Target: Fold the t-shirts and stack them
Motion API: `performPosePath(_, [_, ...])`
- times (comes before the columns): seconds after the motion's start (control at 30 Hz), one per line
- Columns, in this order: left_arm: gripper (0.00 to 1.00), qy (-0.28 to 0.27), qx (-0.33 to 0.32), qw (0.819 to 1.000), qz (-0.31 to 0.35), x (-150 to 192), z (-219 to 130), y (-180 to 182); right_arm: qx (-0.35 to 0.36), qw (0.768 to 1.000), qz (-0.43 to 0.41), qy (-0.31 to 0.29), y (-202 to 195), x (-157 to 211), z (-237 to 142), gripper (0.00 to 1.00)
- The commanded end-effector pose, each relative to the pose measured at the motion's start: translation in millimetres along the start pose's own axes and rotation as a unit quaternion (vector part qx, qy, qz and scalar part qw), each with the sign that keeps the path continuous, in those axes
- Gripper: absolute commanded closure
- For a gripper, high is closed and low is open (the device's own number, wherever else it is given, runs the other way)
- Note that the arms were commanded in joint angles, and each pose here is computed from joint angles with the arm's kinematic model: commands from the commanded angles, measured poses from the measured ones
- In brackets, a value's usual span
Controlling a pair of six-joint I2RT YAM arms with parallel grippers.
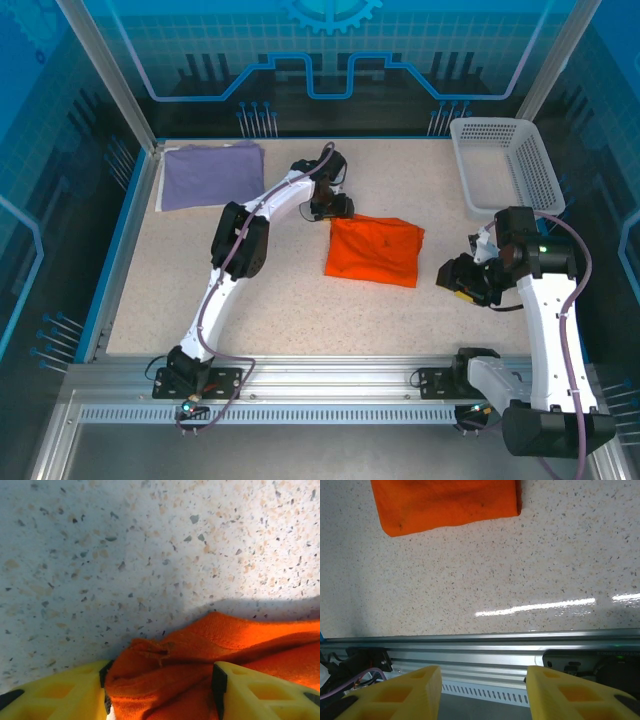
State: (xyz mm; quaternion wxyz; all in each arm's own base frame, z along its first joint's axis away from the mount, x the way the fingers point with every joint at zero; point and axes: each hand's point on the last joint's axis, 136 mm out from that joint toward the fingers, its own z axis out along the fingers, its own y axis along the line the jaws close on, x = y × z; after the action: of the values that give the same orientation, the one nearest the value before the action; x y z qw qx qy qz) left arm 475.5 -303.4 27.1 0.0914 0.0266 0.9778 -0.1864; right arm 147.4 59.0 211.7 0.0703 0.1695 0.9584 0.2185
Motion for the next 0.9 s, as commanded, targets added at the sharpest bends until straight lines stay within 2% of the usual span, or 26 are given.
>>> performPosePath(0.0, [0.46, 0.077, 0.053, 0.996, 0.008, 49.0, 15.2, -32.2, -0.001, 1.000, 0.010, 0.016, -5.0, 15.4, 1.1, 0.51])
performPosePath(0.1, [0.47, 0.083, 0.058, 0.995, 0.004, 52.3, 20.6, -32.5, -0.002, 1.000, 0.012, 0.017, -6.3, 19.4, 2.1, 0.51])
performPosePath(0.2, [0.53, 0.082, 0.056, 0.995, 0.008, 53.7, 24.5, -33.3, -0.001, 1.000, 0.013, 0.019, -7.5, 20.3, 2.6, 0.51])
performPosePath(0.3, [0.73, 0.078, 0.048, 0.996, 0.016, 51.6, 29.1, -30.5, -0.001, 1.000, 0.013, 0.020, -6.4, 19.5, 1.4, 0.52])
performPosePath(0.37, [0.97, 0.070, 0.043, 0.996, 0.024, 46.3, 28.3, -29.5, -0.002, 1.000, 0.012, 0.019, -5.3, 18.4, 0.3, 0.52])
performPosePath(0.4, [1.00, 0.066, 0.043, 0.996, 0.028, 44.4, 27.1, -31.1, -0.002, 1.000, 0.011, 0.019, -5.0, 18.0, 0.0, 0.52])
performPosePath(0.5, [1.00, 0.049, 0.050, 0.997, 0.037, 34.3, 12.9, -39.2, -0.004, 1.000, 0.009, 0.018, -3.8, 15.7, -0.5, 0.52])
performPosePath(0.63, [1.00, 0.021, 0.049, 0.997, 0.064, 18.2, -24.4, -46.6, -0.014, 1.000, 0.009, 0.012, 0.0, 12.6, -0.7, 0.52])
performPosePath(0.77, [1.00, 0.015, 0.038, 0.996, 0.076, 8.5, -57.4, -30.9, -0.023, 1.000, 0.009, 0.012, 1.8, 12.9, 2.1, 0.52])
performPosePath(0.87, [1.00, 0.015, 0.015, 0.997, 0.080, 2.1, -77.1, -4.9, -0.030, 0.999, 0.011, 0.014, 2.4, 13.8, 5.2, 0.53])
